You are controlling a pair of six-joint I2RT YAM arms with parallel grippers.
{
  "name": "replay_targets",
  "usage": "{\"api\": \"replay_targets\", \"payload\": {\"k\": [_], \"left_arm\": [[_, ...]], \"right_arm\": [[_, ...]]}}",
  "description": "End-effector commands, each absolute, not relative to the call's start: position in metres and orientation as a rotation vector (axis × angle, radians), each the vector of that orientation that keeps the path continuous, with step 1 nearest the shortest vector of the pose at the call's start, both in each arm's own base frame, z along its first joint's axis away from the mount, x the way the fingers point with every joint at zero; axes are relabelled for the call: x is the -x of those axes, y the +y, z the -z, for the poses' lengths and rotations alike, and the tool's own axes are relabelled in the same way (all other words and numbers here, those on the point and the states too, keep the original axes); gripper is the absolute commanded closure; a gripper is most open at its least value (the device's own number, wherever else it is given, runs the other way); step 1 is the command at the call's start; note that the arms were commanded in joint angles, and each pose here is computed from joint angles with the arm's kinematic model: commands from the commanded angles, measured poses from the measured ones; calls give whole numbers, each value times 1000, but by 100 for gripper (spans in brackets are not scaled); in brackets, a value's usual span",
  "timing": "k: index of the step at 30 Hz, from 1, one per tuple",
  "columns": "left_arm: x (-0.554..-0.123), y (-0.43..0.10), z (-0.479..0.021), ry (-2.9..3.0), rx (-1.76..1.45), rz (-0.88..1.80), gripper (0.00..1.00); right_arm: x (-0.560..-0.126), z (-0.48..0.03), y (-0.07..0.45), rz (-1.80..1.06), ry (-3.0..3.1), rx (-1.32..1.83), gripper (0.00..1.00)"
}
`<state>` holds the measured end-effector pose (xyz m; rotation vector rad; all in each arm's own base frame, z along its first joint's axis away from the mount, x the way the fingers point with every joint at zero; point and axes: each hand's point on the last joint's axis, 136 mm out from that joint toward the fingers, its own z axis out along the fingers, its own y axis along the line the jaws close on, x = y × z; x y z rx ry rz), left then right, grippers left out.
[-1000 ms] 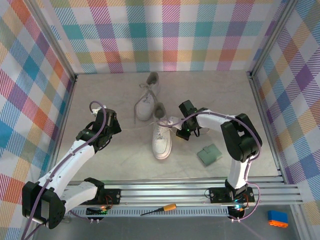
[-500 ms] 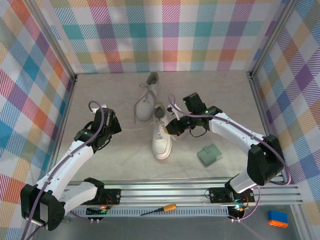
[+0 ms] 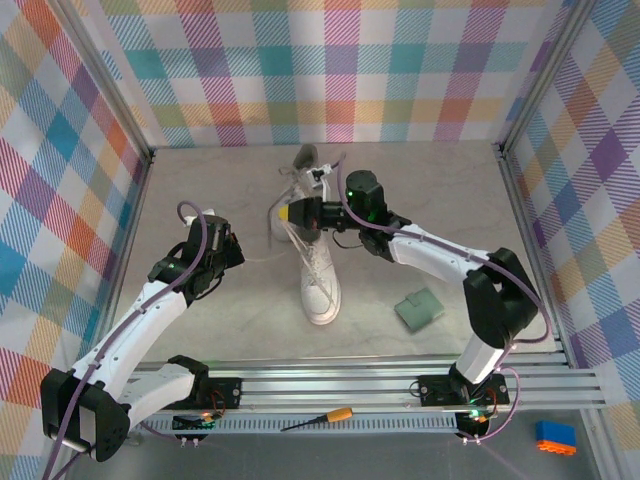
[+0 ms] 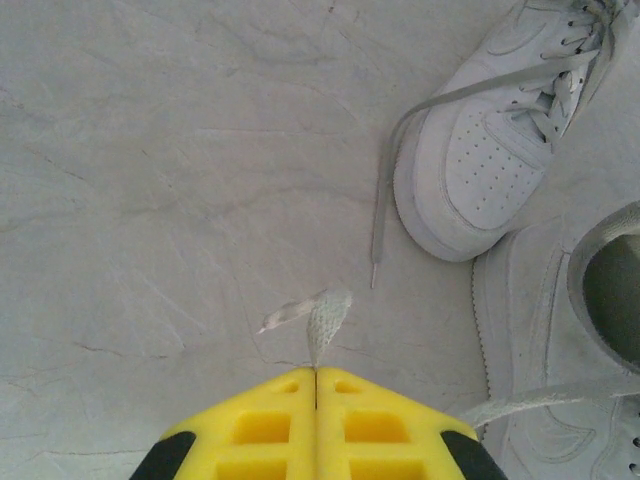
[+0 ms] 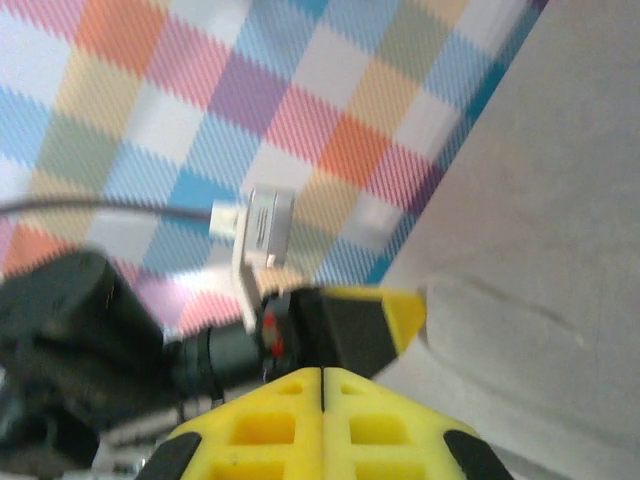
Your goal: Tie the shoes
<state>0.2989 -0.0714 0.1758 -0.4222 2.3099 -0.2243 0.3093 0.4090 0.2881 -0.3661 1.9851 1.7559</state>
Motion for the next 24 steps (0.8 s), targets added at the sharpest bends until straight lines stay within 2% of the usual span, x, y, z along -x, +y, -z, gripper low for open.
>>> {"api": "replay_targets", "payload": {"k": [1, 8, 11, 15, 19, 24], "left_arm": [[-296, -75, -186, 2304, 420, 260, 100], [-297, -79, -182, 2319, 418, 276, 100], [-298, -83, -179, 2329, 411, 292, 100], [-297, -88, -175, 2344, 402, 316, 100], [-292, -84, -167, 2357, 421, 299, 100], [-293, -134, -194, 2321, 199, 508, 100]], "right_arm": [[-339, -364, 401, -1911, 1650, 83, 100], [-395, -344, 385, -1904, 1548, -366, 100], [-411, -343, 386, -1911, 1521, -457, 100], [-416, -338, 393, -1842, 1585, -416, 100], [-402, -332, 389, -1685, 1709, -282, 100], [-375, -350, 368, -1474, 1821, -111, 100]]}}
